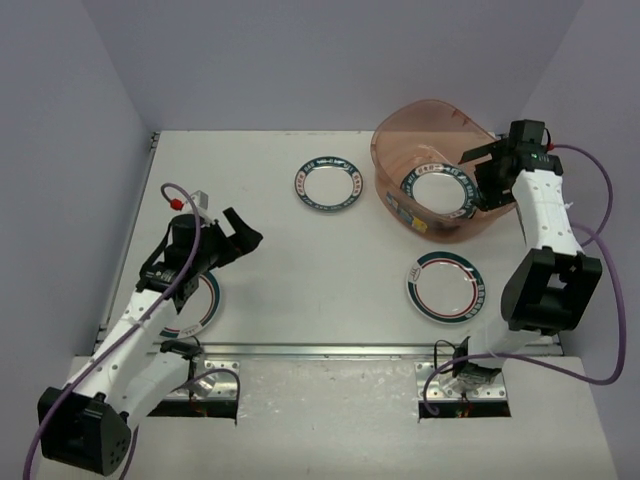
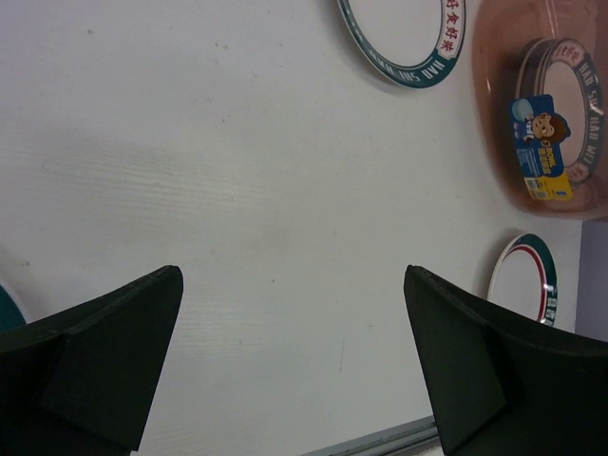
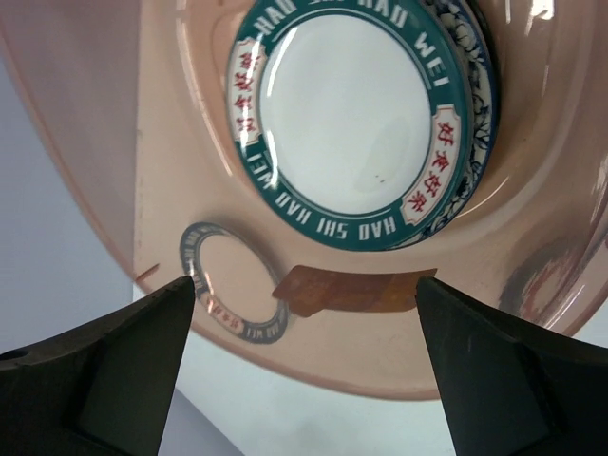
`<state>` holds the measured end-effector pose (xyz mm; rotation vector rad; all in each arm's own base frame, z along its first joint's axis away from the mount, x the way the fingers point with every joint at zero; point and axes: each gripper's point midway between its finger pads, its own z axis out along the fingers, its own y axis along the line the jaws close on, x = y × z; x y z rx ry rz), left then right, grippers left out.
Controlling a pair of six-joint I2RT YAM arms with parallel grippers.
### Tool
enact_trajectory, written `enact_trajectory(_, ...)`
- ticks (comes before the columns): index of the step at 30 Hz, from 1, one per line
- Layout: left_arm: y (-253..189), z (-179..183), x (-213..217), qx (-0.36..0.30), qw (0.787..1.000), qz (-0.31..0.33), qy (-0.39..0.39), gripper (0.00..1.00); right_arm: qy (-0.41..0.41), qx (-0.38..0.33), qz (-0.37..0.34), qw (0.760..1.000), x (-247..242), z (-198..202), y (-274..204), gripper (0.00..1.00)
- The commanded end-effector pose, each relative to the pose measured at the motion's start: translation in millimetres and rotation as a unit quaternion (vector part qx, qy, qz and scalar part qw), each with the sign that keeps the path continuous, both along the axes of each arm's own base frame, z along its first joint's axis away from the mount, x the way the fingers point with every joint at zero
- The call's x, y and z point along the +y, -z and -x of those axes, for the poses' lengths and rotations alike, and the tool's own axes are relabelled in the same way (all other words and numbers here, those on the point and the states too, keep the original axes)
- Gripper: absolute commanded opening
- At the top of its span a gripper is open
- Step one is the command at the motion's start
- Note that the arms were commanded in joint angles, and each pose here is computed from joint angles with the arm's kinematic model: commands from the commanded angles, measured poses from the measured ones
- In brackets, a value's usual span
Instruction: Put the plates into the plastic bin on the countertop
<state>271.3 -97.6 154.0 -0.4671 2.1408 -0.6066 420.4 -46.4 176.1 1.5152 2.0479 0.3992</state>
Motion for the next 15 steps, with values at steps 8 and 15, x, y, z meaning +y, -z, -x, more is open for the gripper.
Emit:
enact_trajectory(8, 7, -136, -51, -0.033, 0.996, 0.080, 0.022, 1.00, -0.277, -0.353, -0.011, 0.894, 104, 66, -133, 0.99)
enact_trajectory(15, 75, -218, -90, 0.044, 0.991, 0.109, 0.067, 0.93, -0.436, -0.418, -0.043, 0.796, 157, 144, -146, 0.99)
